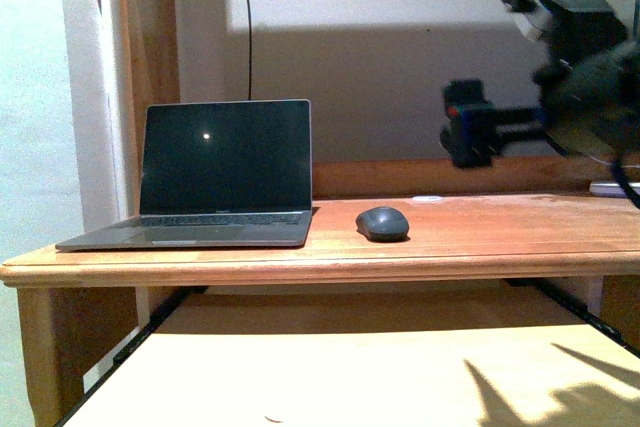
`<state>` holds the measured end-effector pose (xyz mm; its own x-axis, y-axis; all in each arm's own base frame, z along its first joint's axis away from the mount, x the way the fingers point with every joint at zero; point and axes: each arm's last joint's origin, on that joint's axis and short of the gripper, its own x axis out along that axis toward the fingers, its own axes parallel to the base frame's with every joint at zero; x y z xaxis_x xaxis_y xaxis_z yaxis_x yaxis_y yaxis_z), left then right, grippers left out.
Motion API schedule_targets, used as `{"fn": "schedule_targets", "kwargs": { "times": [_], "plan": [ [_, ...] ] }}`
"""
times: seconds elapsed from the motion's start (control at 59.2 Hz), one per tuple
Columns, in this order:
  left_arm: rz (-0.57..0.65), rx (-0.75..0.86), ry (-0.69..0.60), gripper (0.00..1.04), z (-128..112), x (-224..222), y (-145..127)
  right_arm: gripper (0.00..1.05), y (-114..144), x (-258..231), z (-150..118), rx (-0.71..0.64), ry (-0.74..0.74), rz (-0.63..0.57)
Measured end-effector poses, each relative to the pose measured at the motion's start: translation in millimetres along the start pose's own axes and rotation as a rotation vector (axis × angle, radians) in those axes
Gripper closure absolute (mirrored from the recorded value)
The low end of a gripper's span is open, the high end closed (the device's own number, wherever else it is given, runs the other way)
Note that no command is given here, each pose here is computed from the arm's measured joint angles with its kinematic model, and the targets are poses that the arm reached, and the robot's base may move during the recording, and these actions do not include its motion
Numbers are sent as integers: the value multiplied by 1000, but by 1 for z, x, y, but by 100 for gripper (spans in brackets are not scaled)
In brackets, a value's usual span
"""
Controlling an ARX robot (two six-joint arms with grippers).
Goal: Place mouse
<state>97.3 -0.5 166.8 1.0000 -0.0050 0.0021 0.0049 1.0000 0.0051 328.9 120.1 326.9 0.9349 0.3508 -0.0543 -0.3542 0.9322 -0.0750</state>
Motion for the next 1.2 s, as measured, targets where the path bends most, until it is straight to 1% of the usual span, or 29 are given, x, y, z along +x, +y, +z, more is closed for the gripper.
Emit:
{"fn": "schedule_targets", "kwargs": {
  "times": [0.068,0.135,0.219,0.287,0.557,0.793,0.962,1.199],
  "plan": [
    [0,0,0,8,0,0,0,7,-9,-25,-31,4,61,47],
    [0,0,0,8,0,0,0,7,-15,-45,-56,12,116,67],
    [0,0,0,8,0,0,0,7,-20,-70,-81,18,163,104],
    [0,0,0,8,0,0,0,7,-21,-83,-94,20,183,114],
    [0,0,0,8,0,0,0,7,-20,-110,-121,36,218,151],
    [0,0,0,8,0,0,0,7,-12,-124,-151,29,272,226],
    [0,0,0,8,0,0,0,7,-4,-123,-161,8,286,257],
    [0,0,0,8,0,0,0,7,14,-109,-176,-18,320,265]
  ]
}}
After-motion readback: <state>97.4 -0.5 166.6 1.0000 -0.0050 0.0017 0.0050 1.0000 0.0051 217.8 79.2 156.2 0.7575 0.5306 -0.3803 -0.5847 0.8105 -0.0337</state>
